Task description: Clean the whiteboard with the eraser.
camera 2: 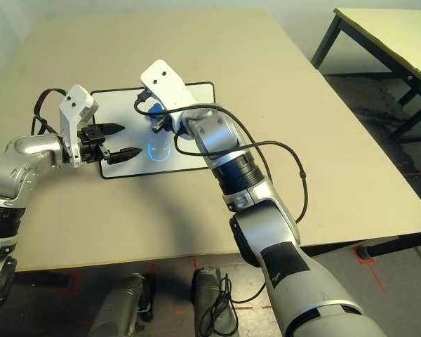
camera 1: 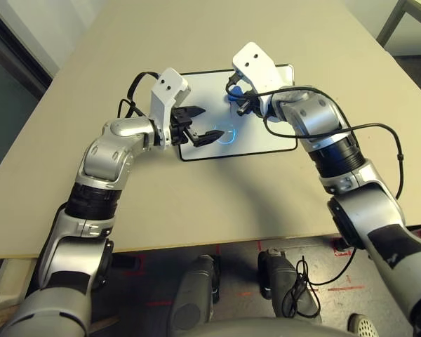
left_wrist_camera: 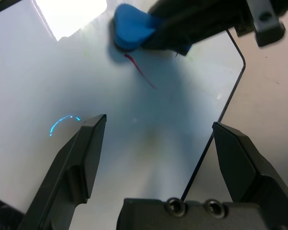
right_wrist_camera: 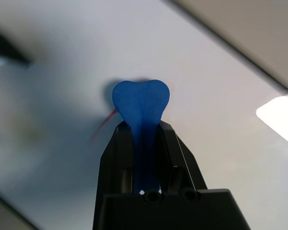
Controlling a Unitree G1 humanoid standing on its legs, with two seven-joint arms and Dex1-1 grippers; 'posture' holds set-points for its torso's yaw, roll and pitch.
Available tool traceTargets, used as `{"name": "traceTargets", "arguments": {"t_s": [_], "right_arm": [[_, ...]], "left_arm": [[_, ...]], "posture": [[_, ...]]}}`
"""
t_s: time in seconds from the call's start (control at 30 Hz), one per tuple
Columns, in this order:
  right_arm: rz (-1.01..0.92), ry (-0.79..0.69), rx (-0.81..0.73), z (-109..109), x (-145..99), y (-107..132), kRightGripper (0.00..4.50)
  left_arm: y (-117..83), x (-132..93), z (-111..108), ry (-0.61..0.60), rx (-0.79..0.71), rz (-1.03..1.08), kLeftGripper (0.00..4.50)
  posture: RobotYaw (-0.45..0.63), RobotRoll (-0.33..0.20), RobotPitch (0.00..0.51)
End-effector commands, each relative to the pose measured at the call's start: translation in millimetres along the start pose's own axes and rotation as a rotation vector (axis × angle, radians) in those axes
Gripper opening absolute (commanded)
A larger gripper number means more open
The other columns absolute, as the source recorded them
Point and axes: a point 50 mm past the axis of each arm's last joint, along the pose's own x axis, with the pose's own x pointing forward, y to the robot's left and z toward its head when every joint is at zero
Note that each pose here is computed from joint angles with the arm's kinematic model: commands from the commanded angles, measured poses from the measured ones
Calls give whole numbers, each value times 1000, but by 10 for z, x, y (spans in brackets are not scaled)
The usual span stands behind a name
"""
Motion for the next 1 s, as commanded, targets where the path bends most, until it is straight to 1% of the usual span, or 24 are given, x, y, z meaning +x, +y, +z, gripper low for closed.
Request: {"name": "traceTargets", "arguments": {"t_s": [0.03,0.13,0.27,0.37,0.5,0.6,0.7,0.9,1.0], "right_arm": [[88,123,-17,-252,23,217,563],[111,145,-32,-295,-7,274,563],[96,142,-52,-271,-13,235,563],[24,62,-49,-70,1,67,563],[-44,-29,-47,159,14,-93,563],[-63,-66,-42,246,27,-145,563],[-52,-57,-42,222,53,-123,563],[25,46,-63,-36,70,58,563],[79,134,-79,-213,34,161,563]], "left_arm": [[-23,-2,-27,11,0,-8,4500],[-20,0,-28,12,0,-9,4500],[-18,7,-27,10,-1,-9,4500],[-21,10,-30,11,-1,-10,4500],[-20,9,-29,11,-1,-11,4500],[-22,7,-30,11,-1,-11,4500],[-25,6,-30,12,0,-11,4500],[-23,-3,-33,14,0,-9,4500],[-22,-4,-32,14,0,-8,4500]], "posture": [[41,0,181],[38,0,182],[36,0,182],[37,0,181],[42,0,179],[44,0,177],[44,0,177],[49,0,174],[48,0,173]]}}
